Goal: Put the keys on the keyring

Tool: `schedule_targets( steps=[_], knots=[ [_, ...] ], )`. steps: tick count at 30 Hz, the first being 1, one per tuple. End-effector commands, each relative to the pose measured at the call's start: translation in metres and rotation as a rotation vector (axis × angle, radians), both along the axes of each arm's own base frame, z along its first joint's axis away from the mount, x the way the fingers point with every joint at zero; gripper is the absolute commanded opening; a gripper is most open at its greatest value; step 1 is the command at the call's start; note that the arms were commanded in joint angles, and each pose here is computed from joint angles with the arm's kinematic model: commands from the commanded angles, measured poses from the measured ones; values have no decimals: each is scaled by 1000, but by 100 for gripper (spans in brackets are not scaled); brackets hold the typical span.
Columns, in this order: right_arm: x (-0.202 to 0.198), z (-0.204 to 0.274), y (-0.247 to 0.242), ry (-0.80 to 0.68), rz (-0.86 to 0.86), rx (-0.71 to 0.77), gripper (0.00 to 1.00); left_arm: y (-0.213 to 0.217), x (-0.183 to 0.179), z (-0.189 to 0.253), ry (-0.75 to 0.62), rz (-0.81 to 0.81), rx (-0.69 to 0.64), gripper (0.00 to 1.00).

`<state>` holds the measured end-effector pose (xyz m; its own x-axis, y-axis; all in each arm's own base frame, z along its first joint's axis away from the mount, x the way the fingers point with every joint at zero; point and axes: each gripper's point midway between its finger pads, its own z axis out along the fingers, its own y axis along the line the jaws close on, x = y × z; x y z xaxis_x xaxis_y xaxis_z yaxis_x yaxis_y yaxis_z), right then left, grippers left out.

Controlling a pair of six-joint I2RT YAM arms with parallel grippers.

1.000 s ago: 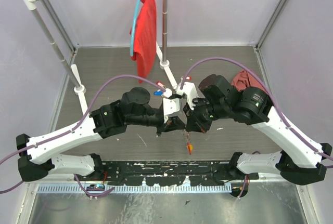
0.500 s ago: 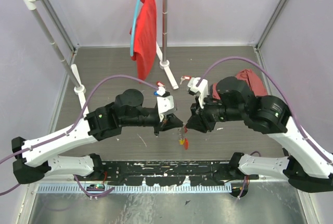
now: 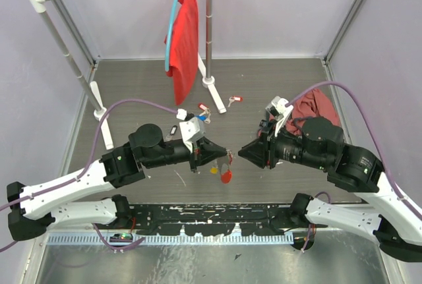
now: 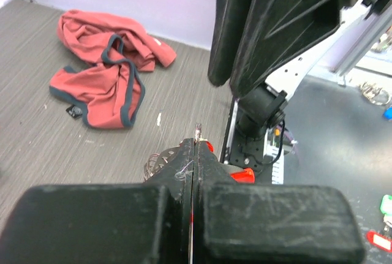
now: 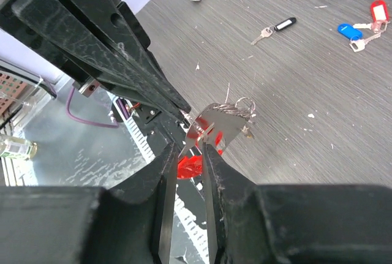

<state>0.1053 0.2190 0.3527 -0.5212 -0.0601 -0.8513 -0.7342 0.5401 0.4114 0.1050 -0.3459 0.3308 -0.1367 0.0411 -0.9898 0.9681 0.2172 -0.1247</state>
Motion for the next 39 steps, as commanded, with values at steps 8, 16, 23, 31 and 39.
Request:
schedule_targets(
  steps=[8,16,23,31,39],
  knots=[
    [-1,42,13,-268,110,171,39,1,-20,68,15,-83,-291,0],
    [-9,54,10,-320,135,236,37,2,-27,80,28,-117,-348,0],
    [-18,58,15,-324,185,278,37,0,-30,88,37,-138,-381,0],
    [-22,60,21,-326,225,298,28,-1,-32,88,42,-150,-381,0],
    [-25,61,23,-329,247,309,7,-2,-32,87,43,-151,-381,0]
  ],
)
